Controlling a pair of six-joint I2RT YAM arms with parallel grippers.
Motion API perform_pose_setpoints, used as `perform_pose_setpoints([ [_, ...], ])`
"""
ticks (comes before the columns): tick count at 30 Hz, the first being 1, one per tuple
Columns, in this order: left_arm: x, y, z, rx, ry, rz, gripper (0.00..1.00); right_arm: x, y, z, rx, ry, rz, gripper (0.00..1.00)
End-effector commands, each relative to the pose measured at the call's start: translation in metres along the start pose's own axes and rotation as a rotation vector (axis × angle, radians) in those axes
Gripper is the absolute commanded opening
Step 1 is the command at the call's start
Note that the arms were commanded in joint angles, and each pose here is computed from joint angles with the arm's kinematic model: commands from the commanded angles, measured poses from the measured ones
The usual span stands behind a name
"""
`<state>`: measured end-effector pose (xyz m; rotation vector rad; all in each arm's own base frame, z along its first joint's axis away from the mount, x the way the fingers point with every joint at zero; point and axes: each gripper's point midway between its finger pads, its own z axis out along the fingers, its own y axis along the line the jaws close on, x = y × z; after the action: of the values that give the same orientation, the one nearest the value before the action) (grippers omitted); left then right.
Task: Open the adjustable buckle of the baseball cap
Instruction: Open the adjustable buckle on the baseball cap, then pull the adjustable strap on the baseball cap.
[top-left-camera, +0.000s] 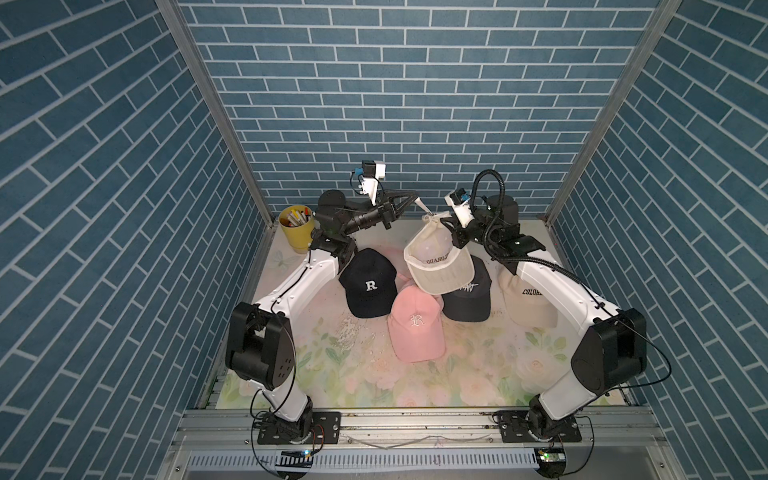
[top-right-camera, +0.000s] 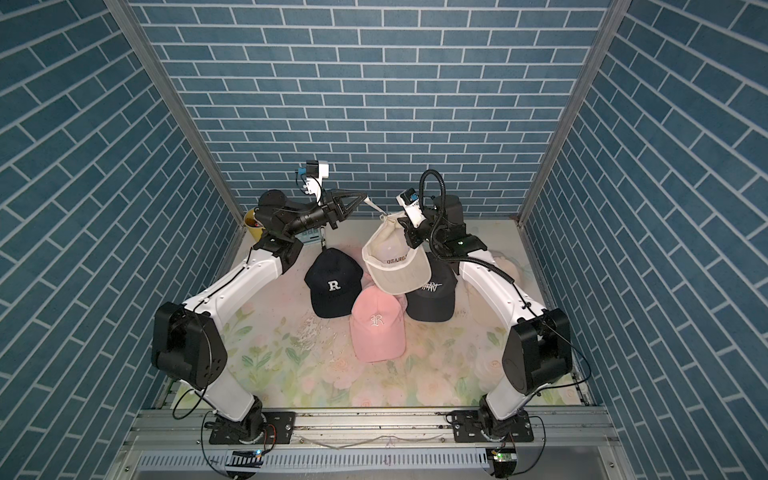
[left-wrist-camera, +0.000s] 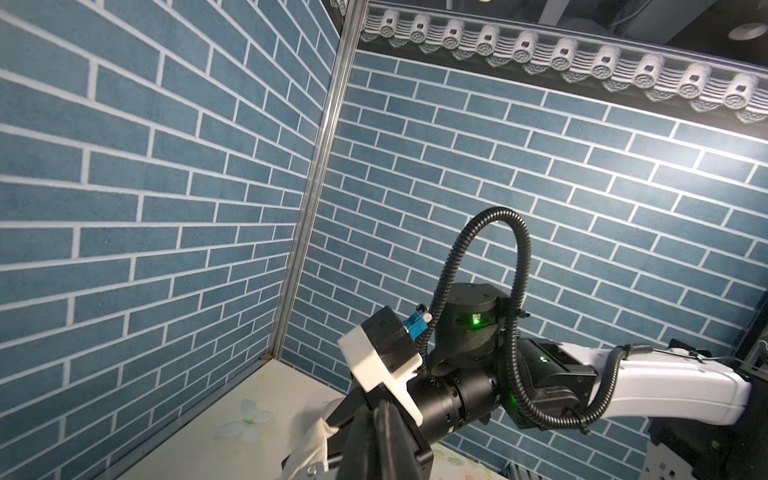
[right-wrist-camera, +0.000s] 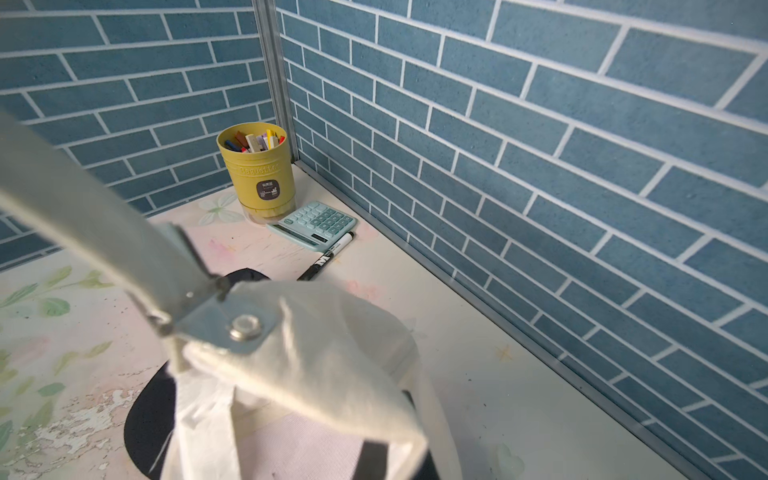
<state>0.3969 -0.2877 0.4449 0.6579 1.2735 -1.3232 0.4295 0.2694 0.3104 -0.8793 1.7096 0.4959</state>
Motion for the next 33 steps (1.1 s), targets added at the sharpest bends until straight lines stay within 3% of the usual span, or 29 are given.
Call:
perform_pose_setpoints([
  [1, -0.018, -0.015, 0.002, 0.082, -0.051, 0.032, 0.00, -0.006, 0.003, -0.003, -0.016, -0.031, -0.017, 0.00],
  [8, -0.004, -0.006, 0.011, 0.066, 0.004, -0.004, 0.03, -0.027, 0.000, -0.001, 0.011, -0.070, -0.065, 0.00],
  [10, 0.003, 0.011, 0.011, -0.015, 0.027, -0.019, 0.44, -0.037, -0.006, -0.005, 0.048, -0.091, -0.043, 0.00],
  [11, 0.006, 0.017, 0.010, -0.050, 0.035, -0.012, 0.58, -0.040, -0.009, -0.006, 0.064, -0.101, -0.023, 0.00],
  [14, 0.005, 0.041, 0.002, -0.227, 0.039, 0.033, 0.85, -0.051, -0.018, -0.008, 0.102, -0.120, 0.060, 0.00],
  [15, 0.002, 0.050, -0.002, -0.303, 0.041, 0.057, 0.88, -0.053, -0.021, -0.008, 0.111, -0.121, 0.093, 0.00],
  [21, 0.004, 0.083, -0.044, -0.654, 0.022, 0.166, 0.89, -0.072, -0.027, -0.009, 0.121, -0.157, 0.234, 0.00],
  [24, 0.014, 0.073, -0.051, -0.664, 0.032, 0.208, 0.88, -0.077, -0.033, -0.010, 0.141, -0.149, 0.291, 0.00],
  [29, 0.045, 0.055, -0.030, -0.624, 0.129, 0.310, 0.88, -0.086, -0.034, -0.010, 0.135, -0.154, 0.359, 0.00],
  [33, 0.057, 0.048, -0.015, -0.599, 0.141, 0.369, 0.88, -0.091, -0.032, -0.011, 0.123, -0.157, 0.380, 0.00],
])
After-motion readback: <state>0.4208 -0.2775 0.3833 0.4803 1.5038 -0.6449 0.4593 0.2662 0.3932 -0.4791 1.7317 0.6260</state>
